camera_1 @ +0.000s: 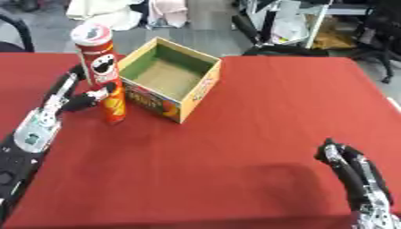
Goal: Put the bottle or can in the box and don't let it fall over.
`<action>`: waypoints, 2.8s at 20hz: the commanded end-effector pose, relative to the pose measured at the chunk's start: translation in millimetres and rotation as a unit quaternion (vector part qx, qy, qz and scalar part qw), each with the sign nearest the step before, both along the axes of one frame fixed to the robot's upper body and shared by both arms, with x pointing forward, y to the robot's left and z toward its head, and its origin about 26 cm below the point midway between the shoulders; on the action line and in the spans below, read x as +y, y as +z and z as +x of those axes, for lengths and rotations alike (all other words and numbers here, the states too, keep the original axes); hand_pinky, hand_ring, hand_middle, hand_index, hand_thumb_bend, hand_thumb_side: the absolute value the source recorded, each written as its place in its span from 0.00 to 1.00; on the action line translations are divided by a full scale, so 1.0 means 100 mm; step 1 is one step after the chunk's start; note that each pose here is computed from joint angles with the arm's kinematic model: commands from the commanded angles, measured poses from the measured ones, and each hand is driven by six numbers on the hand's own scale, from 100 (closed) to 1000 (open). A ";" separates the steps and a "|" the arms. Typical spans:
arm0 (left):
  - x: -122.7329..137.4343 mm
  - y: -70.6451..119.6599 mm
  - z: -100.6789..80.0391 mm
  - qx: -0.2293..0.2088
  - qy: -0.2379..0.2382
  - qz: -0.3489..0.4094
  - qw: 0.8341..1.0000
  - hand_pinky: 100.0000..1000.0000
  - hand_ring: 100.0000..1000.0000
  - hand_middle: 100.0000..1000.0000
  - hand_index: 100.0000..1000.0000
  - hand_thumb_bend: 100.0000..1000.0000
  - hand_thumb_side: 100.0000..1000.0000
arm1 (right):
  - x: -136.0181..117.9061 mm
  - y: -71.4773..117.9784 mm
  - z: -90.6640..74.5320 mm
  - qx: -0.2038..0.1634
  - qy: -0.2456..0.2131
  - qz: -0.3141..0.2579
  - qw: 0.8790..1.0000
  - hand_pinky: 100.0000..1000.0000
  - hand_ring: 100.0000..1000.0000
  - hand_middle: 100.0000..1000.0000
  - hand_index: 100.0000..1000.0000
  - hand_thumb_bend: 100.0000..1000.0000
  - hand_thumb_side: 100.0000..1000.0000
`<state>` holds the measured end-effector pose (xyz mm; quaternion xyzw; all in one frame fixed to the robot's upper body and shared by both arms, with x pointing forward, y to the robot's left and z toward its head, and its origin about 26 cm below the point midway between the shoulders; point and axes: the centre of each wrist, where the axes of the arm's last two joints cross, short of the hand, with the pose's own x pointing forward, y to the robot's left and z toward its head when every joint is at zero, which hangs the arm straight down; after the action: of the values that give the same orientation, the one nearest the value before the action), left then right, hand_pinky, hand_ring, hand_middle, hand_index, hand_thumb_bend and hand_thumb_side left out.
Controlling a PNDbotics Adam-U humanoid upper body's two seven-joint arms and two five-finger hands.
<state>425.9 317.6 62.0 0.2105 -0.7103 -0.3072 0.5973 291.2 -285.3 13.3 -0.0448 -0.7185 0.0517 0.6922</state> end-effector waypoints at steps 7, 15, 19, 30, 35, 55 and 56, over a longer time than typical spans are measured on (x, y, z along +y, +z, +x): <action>0.05 0.11 0.04 -0.002 0.008 -0.017 1.000 1.00 1.00 0.89 0.54 0.00 0.04 | -0.04 0.07 0.03 -0.010 0.002 -0.008 1.000 0.78 0.59 0.48 0.51 0.00 0.51; 0.05 0.19 0.04 -0.027 0.026 -0.047 0.998 1.00 0.99 0.86 0.43 0.00 0.17 | -0.05 0.07 0.03 -0.010 0.001 -0.009 1.000 0.78 0.59 0.48 0.51 0.00 0.51; 0.04 0.31 0.05 -0.056 0.039 -0.076 0.995 1.00 0.98 0.85 0.41 0.00 0.23 | -0.05 0.07 0.03 -0.010 0.002 -0.010 1.000 0.78 0.59 0.48 0.51 0.00 0.51; -0.20 0.91 0.27 -0.117 0.027 -0.133 0.984 1.00 0.97 0.85 0.39 0.00 0.26 | -0.01 0.05 0.03 -0.007 0.015 -0.009 1.000 0.78 0.59 0.48 0.52 0.00 0.50; -0.40 0.97 0.45 -0.117 0.027 -0.124 0.985 1.00 0.98 0.86 0.42 0.00 0.18 | 0.03 0.04 0.04 -0.004 0.027 -0.007 1.000 0.78 0.59 0.48 0.52 0.00 0.51; -0.76 0.73 0.49 -0.127 -0.047 0.069 0.988 1.00 1.00 0.94 1.00 0.75 0.84 | 0.08 0.04 0.06 -0.006 0.038 -0.002 0.999 0.78 0.59 0.48 0.52 0.00 0.51; -0.73 0.75 0.47 -0.133 -0.043 0.061 0.988 1.00 1.00 0.94 1.00 0.72 0.81 | 0.08 0.05 0.06 -0.006 0.037 -0.002 0.999 0.78 0.59 0.48 0.52 0.00 0.51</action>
<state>470.6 238.5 116.2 0.2383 -0.7586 -0.3559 0.4910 293.9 -276.0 11.4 -0.0193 -0.7165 0.0751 0.6933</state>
